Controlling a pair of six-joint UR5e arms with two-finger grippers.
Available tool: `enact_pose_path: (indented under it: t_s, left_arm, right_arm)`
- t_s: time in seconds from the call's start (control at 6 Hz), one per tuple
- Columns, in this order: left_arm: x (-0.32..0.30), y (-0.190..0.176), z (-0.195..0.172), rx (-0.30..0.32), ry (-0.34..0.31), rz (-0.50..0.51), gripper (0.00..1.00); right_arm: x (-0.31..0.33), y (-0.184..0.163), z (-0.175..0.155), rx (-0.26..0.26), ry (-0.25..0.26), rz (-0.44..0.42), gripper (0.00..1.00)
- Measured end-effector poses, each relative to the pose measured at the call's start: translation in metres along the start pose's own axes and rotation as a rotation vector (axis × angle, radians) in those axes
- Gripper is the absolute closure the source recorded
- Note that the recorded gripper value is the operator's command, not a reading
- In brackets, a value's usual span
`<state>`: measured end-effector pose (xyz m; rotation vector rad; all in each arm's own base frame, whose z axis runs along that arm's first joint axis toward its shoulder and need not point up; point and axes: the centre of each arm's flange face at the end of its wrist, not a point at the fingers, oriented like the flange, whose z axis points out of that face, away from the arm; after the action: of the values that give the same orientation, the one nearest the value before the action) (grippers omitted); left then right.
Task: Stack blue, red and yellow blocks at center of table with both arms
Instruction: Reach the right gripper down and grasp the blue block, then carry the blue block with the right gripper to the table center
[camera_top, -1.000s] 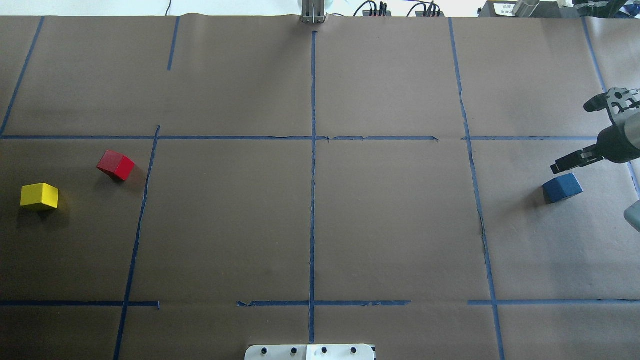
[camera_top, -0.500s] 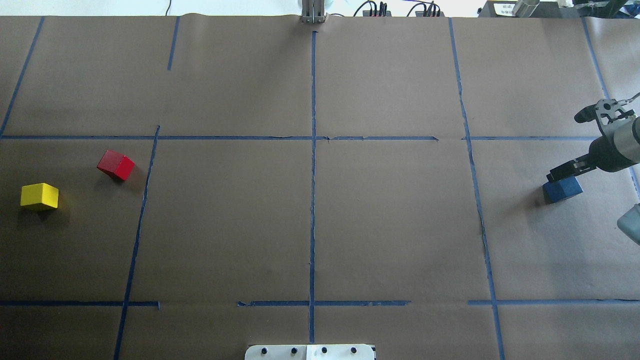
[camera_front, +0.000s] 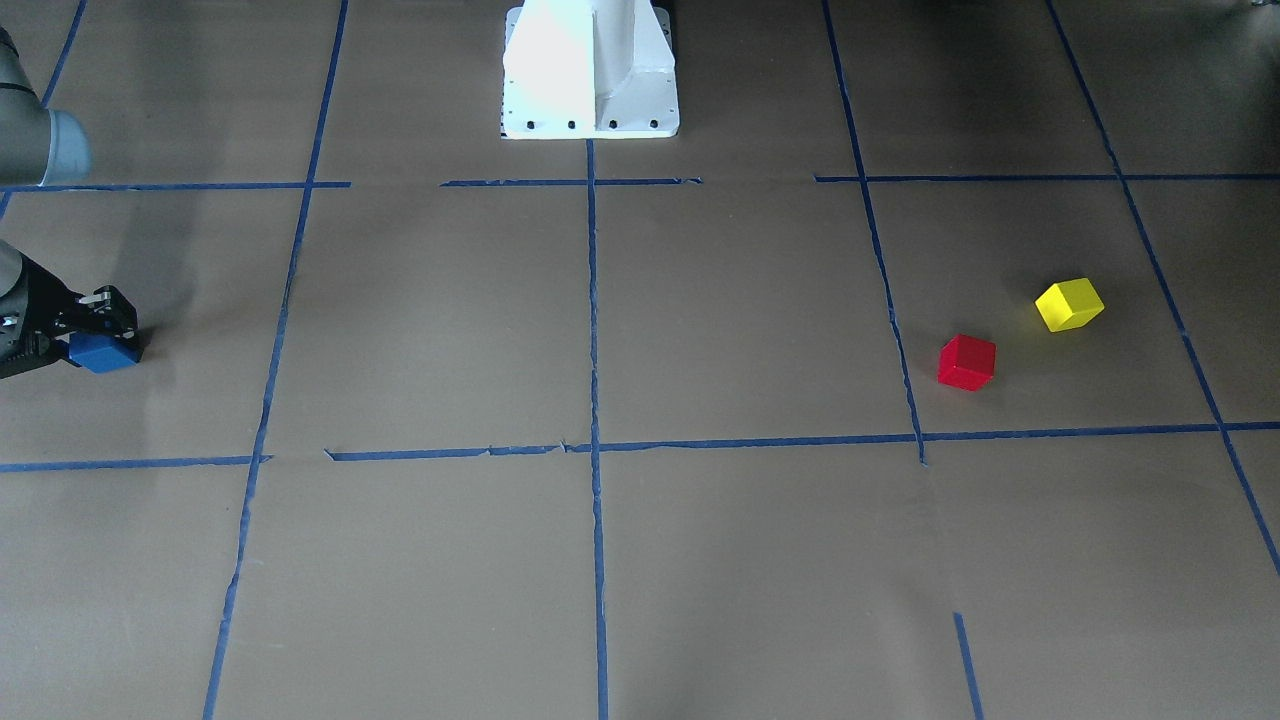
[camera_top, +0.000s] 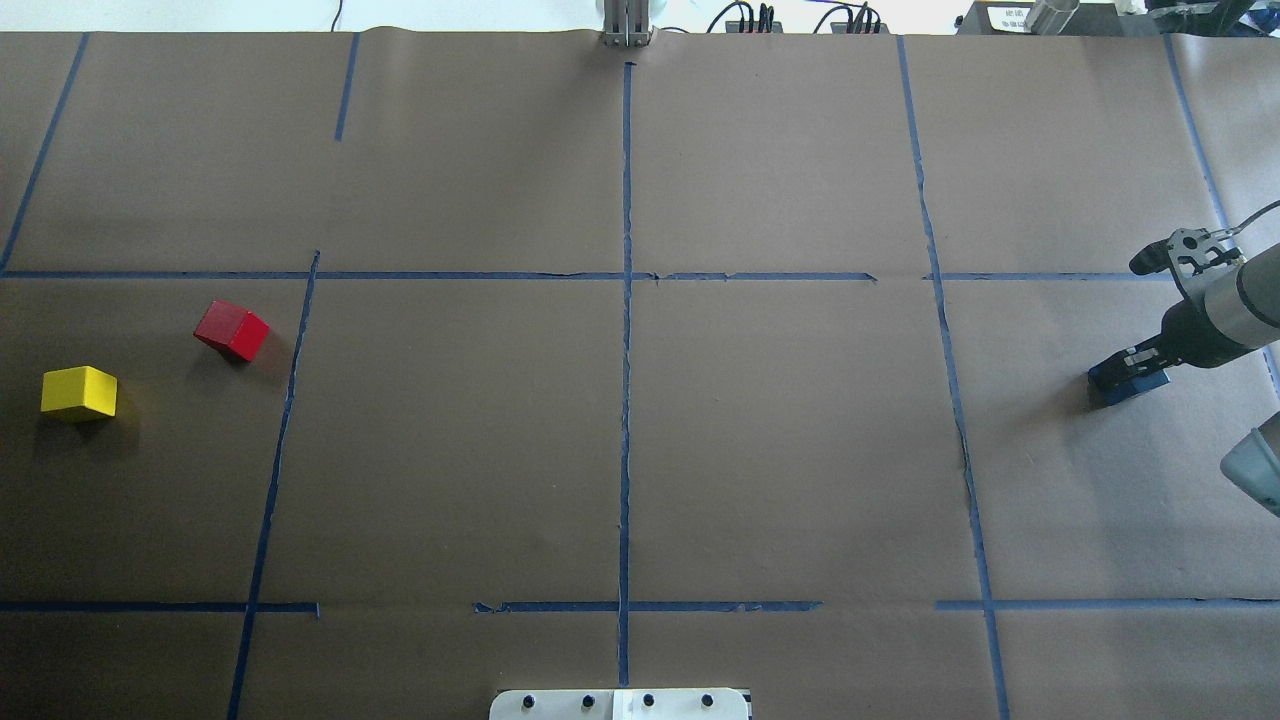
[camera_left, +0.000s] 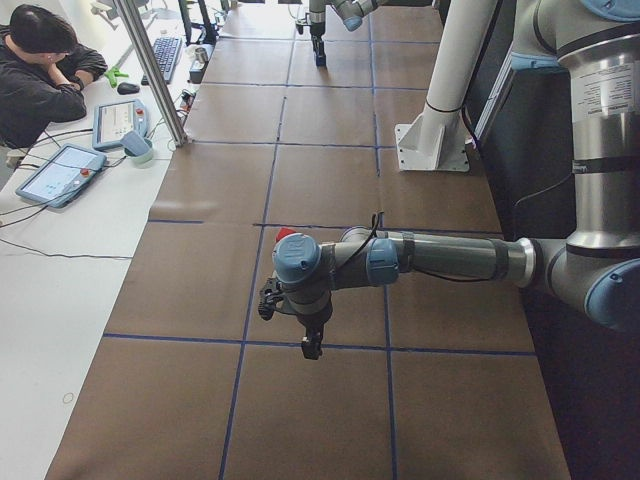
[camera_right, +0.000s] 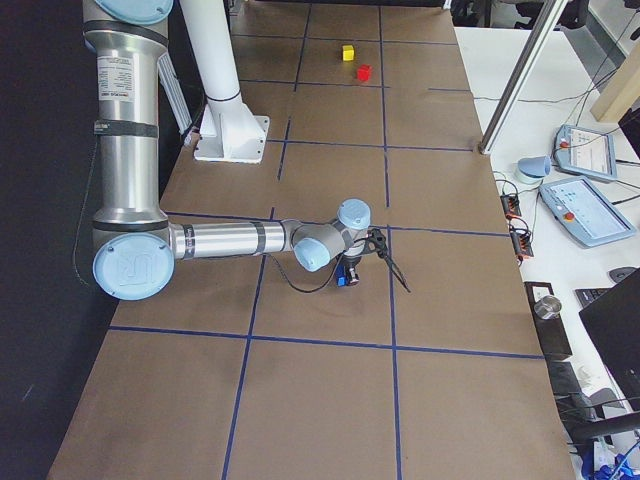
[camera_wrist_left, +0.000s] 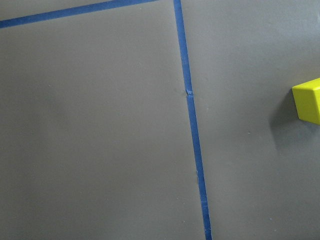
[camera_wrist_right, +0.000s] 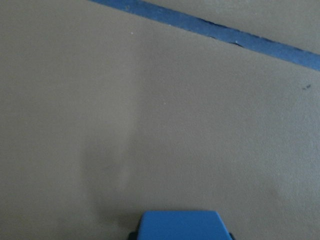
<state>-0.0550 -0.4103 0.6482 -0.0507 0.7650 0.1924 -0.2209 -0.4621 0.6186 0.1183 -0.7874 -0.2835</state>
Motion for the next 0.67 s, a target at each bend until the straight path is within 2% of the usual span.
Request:
enact_pose_path:
  t_s: [0.33, 0.67]
  left_arm:
    - [0.001, 0.000, 0.000, 0.001, 0.001, 0.003, 0.00]
    - [0.001, 0.000, -0.001, 0.003, 0.001, 0.005, 0.00]
  right_arm:
    - [-0.026, -0.013, -0.023, 0.047, -0.024, -0.007, 1.00]
    - [-0.113, -0.066, -0.043, 0.100, -0.094, 0.080, 1.00]
